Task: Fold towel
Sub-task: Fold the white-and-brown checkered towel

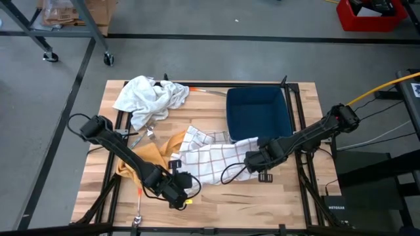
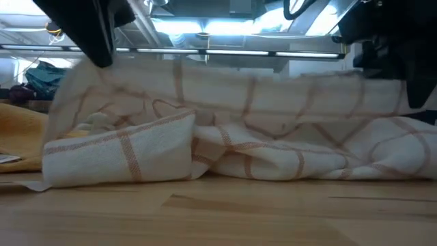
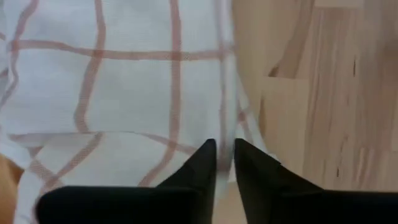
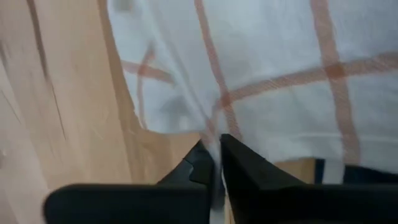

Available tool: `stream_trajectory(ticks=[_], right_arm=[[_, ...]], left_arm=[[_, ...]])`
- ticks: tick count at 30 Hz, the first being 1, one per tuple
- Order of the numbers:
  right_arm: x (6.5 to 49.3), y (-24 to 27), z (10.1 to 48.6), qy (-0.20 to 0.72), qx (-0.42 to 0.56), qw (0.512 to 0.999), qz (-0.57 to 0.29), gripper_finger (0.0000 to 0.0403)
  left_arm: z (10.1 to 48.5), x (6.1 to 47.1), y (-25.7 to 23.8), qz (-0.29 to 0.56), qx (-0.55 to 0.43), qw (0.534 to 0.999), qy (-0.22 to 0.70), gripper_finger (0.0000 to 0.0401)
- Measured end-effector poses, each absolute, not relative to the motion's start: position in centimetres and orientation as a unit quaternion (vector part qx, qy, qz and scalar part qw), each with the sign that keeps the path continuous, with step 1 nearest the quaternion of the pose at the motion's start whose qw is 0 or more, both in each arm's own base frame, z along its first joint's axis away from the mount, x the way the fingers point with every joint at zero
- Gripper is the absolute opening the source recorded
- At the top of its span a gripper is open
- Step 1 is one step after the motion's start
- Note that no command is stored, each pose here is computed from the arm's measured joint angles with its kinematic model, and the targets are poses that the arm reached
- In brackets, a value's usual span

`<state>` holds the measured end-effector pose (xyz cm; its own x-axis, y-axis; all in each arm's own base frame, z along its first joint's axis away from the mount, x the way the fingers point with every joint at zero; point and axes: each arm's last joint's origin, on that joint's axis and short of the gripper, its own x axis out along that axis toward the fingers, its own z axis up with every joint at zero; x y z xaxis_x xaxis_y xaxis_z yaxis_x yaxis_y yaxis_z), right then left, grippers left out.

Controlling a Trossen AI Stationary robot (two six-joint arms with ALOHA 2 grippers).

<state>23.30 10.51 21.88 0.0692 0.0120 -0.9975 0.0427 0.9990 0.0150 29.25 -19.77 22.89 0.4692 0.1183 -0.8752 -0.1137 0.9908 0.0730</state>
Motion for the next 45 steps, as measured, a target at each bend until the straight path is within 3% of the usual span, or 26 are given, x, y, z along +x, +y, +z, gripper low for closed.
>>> stream_trajectory(ticks=[8, 18, 32, 45], right_arm=[[23.8, 10.8, 21.8, 0.660, 0.030, 0.750, 0.000, 0.0101], [25.4, 11.2, 21.3, 0.611, 0.017, 0.791, -0.012, 0.0086], [27.6, 12.5, 14.4, 0.696, 0.015, 0.718, 0.007, 0.0083], [26.6, 15.2, 13.0, 0.747, 0.071, 0.652, 0.105, 0.0083]], left_arm=[[21.1, 30.3, -19.9, 0.066, 0.028, 0.851, 0.520, 0.0114], [19.0, 31.3, -20.2, 0.072, 0.032, 0.847, 0.526, 0.0117], [15.7, 31.3, -21.3, 0.045, 0.034, 0.811, 0.582, 0.0118], [15.5, 28.7, -23.6, -0.034, 0.009, 0.759, 0.651, 0.0118]])
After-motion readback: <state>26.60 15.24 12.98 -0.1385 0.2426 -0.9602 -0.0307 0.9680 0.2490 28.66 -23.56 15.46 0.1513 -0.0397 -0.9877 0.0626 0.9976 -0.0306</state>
